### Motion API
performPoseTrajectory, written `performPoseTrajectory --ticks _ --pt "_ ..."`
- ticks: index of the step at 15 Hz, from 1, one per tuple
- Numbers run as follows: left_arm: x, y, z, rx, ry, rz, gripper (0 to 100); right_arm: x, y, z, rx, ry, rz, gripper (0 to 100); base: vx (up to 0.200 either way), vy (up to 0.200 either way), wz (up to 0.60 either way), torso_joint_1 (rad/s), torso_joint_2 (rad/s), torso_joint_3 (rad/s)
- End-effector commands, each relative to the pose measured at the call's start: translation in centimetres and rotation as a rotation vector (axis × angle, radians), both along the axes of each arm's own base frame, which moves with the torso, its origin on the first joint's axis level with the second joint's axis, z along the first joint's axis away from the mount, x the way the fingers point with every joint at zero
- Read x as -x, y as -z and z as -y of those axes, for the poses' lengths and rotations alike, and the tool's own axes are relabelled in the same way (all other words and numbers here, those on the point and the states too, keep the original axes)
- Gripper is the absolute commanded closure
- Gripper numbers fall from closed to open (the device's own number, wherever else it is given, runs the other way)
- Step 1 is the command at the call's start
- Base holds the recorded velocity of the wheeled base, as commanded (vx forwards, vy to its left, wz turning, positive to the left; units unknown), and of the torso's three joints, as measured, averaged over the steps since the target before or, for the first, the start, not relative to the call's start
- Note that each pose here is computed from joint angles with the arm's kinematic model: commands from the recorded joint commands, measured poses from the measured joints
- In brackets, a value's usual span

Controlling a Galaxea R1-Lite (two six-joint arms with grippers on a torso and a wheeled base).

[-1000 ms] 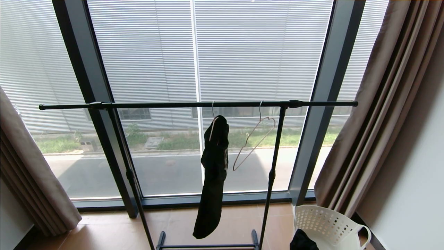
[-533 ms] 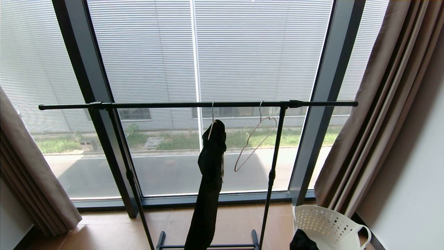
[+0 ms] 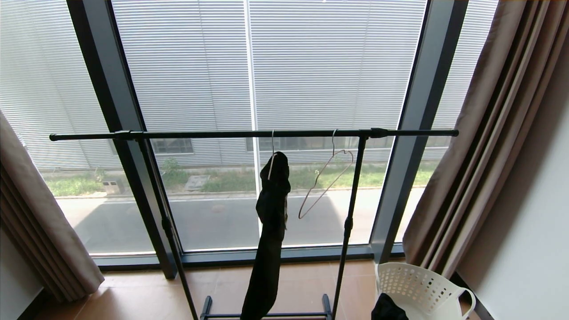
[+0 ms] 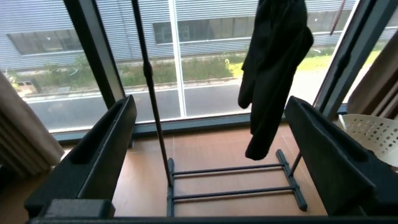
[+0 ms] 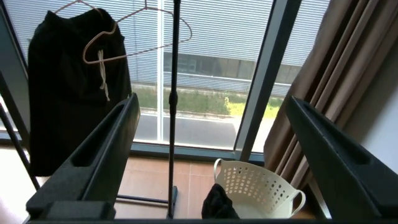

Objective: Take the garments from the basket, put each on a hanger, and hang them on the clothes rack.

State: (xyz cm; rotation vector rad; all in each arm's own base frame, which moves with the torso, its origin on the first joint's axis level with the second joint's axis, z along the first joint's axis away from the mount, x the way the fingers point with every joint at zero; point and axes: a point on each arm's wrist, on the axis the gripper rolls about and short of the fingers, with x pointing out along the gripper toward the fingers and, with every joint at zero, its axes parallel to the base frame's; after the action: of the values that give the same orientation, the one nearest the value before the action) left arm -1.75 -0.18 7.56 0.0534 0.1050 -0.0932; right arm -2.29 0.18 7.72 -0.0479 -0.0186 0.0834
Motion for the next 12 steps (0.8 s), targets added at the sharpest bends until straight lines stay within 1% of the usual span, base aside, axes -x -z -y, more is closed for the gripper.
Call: performPoseTrajectory --ticks 1,2,3,4,5,6,7,9,12 --pt "0.19 0.02 -0.05 0.001 0.022 0.026 0 0.0 -0.03 -0.01 0.003 -0.005 0.004 0 0.0 0.0 0.0 0.0 0.0 0.0" --pt "0.5 0.1 -0.01 0.001 -0.004 0.069 0 0.0 -0.04 -0.01 0.0 -0.004 0.005 0 0.0 0.0 0.0 0.0 0.0 0.0" --pt "0.6 0.14 -0.08 -0.003 -0.047 0.082 0 0.0 -0.04 0.0 0.002 -0.002 0.005 0 0.0 0.0 0.0 0.0 0.0 0.0" --pt "0.58 0.17 -0.19 0.011 -0.096 0.081 0 0.01 -0.04 -0.01 0.008 -0.005 0.006 0 0.0 0.0 0.0 0.0 0.0 0.0" --pt "0.58 0.15 -0.19 0.02 -0.098 0.082 0 0.01 -0.04 -0.01 0.023 -0.006 0.007 0 0.0 0.0 0.0 0.0 0.0 0.0" --pt "0.57 0.15 -0.19 0.02 -0.098 0.08 0 0.02 -0.06 -0.1 0.064 -0.044 0.013 0 0.0 0.0 0.0 0.0 0.0 0.0" --pt "0.57 0.15 -0.19 0.02 -0.098 0.08 0 0.04 -0.03 -0.23 0.071 -0.102 0.013 0 0.0 0.0 0.0 0.0 0.0 0.0" --pt "0.57 0.15 -0.19 0.02 -0.098 0.08 0 0.04 -0.08 -0.25 0.071 -0.11 0.018 0 0.0 0.0 0.0 0.0 0.0 0.0" --pt "0.57 0.13 -0.2 0.021 -0.099 0.082 0 0.04 -0.11 -0.23 0.045 -0.101 0.017 0 0.0 0.0 0.0 0.0 0.0 0.0"
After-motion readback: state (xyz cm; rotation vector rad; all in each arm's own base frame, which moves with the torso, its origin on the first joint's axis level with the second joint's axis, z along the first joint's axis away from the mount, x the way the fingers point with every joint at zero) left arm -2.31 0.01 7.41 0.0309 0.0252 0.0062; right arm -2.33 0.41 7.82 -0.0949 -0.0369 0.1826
